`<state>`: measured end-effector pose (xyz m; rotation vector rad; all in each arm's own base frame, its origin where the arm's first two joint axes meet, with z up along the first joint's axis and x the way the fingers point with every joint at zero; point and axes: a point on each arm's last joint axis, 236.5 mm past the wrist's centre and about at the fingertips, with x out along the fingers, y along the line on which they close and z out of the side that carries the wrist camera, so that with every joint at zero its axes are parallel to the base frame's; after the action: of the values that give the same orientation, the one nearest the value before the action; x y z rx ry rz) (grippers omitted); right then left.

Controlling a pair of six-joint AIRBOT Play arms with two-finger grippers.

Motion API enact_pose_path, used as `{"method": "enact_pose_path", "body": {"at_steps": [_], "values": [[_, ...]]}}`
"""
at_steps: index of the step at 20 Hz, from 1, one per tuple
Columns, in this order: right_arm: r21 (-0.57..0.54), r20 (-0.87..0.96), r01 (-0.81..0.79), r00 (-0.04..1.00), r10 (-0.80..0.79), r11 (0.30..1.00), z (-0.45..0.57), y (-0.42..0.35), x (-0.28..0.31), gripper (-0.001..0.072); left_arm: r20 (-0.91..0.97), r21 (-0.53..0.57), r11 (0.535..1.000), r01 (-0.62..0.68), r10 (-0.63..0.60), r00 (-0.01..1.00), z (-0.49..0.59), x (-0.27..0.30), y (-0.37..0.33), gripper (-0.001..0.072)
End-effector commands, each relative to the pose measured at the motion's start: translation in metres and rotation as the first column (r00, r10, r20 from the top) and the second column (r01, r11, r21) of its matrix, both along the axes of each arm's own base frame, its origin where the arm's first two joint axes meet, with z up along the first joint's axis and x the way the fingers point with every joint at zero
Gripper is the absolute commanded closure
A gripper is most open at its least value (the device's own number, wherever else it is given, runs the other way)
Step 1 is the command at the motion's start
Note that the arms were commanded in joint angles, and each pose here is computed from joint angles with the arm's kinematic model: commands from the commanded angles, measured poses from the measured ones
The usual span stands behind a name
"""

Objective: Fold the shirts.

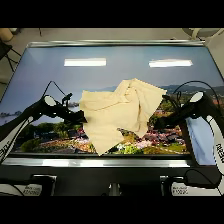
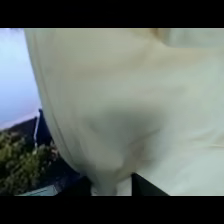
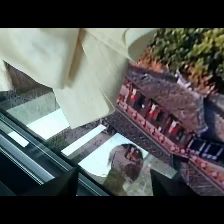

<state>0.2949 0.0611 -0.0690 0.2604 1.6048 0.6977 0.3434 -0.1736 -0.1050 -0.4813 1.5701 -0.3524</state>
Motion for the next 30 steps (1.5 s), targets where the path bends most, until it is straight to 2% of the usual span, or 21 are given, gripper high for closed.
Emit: {"method": "enact_pose_path", "body": {"at_steps": [1, 4, 10, 11, 12, 13, 14, 16, 18, 20, 21, 22, 23, 24, 25, 26, 27, 28, 30], "values": [[0.078, -0.012, 0.121, 0.993, -0.121, 0.990, -0.020, 0.024, -0.004, 0.0200, 0.022, -0.010, 1.000, 0.019, -0.019, 1.000, 0.001, 0.002, -0.003, 0.0676], [0.046, -0.006, 0.073, 0.997, -0.073, 0.996, -0.035, 0.042, -0.011, 0.0200, 0.076, -0.017, 0.998, 0.066, -0.064, 0.995, 0.016, 0.008, -0.005, 0.0682], [0.007, 0.000, 0.079, 0.997, -0.079, 0.997, -0.052, 0.077, -0.005, 0.0223, 0.153, -0.033, 0.998, 0.062, -0.056, 0.987, 0.044, 0.025, -0.009, 0.0682], [0.009, 0.000, 0.076, 0.997, -0.076, 0.997, -0.051, 0.078, -0.006, 0.0305, 0.162, -0.034, 0.997, 0.062, -0.056, 0.985, 0.047, 0.028, -0.010, 0.0682], [0.008, 0.001, 0.076, 0.997, -0.076, 0.997, -0.051, 0.078, -0.006, 0.0434, 0.168, -0.035, 0.997, 0.063, -0.056, 0.984, 0.049, 0.030, -0.010, 0.0682], [0.009, -0.001, 0.048, 0.999, -0.048, 0.999, -0.050, 0.077, -0.009, 0.0666, 0.177, -0.037, 0.997, 0.067, -0.059, 0.982, 0.053, 0.032, -0.011, 0.0682], [0.001, -0.011, 0.020, 1.000, -0.020, 1.000, -0.048, 0.074, -0.012, 0.0691, 0.193, -0.040, 0.996, 0.074, -0.064, 0.979, 0.061, 0.036, -0.012, 0.0682], [-0.055, 0.036, -0.063, 0.997, 0.065, 0.996, -0.031, 0.060, -0.007, 0.0692, 0.282, -0.048, 0.996, 0.077, -0.061, 0.958, 0.096, 0.054, -0.013, 0.0683], [-0.158, 0.187, -0.120, 0.971, 0.149, 0.980, 0.016, 0.039, 0.021, 0.0692, 0.452, -0.047, 0.996, 0.077, -0.047, 0.891, 0.166, 0.079, -0.010, 0.0684], [-0.304, 0.473, -0.070, 0.854, 0.215, 0.950, 0.120, 0.013, 0.071, 0.0692, 0.681, -0.029, 0.997, 0.071, -0.033, 0.731, 0.280, 0.095, 0.001, 0.0684], [-0.361, 0.631, 0.009, 0.738, 0.238, 0.933, 0.193, 0.001, 0.090, 0.0692, 0.805, -0.032, 0.998, 0.055, -0.007, 0.593, 0.358, 0.092, 0.009, 0.0684], [-0.401, 0.774, 0.125, 0.576, 0.262, 0.908, 0.278, -0.015, 0.098, 0.0691, 0.904, -0.052, 0.998, 0.032, 0.033, 0.427, 0.439, 0.078, 0.019, 0.0684], [-0.396, 0.890, 0.286, 0.353, 0.288, 0.872, 0.380, -0.034, 0.088, 0.0691, 0.974, -0.082, 0.997, 0.006, 0.079, 0.212, 0.529, 0.048, 0.033, 0.0683], [-0.325, 0.945, 0.445, 0.131, 0.298, 0.834, 0.473, -0.053, 0.059, 0.0691, 0.994, -0.109, 0.994, -0.027, 0.109, -0.002, 0.605, 0.008, 0.050, 0.0683], [-0.179, 0.960, 0.573, -0.076, 0.270, 0.800, 0.555, -0.072, 0.008, 0.0692, 0.969, -0.137, 0.988, -0.066, 0.120, -0.215, 0.672, -0.045, 0.069, 0.0683], [-0.052, 0.939, 0.628, -0.235, 0.253, 0.776, 0.609, -0.083, -0.044, 0.0692, 0.921, -0.168, 0.983, -0.075, 0.130, -0.367, 0.717, -0.098, 0.080, 0.0683], [0.018, 0.901, 0.636, -0.345, 0.264, 0.772, 0.641, -0.085, -0.090, 0.0693, 0.870, -0.208, 0.976, -0.059, 0.157, -0.468, 0.744, -0.144, 0.086, 0.0683], [0.041, 0.880, 0.636, -0.388, 0.274, 0.770, 0.651, -0.085, -0.119, 0.0693, 0.846, -0.247, 0.968, -0.034, 0.199, -0.496, 0.753, -0.174, 0.089, 0.0683], [0.028, 0.896, 0.637, -0.358, 0.263, 0.770, 0.641, -0.086, -0.134, 0.0693, 0.853, -0.252, 0.968, -0.019, 0.213, -0.476, 0.746, -0.197, 0.087, 0.0684]]}}
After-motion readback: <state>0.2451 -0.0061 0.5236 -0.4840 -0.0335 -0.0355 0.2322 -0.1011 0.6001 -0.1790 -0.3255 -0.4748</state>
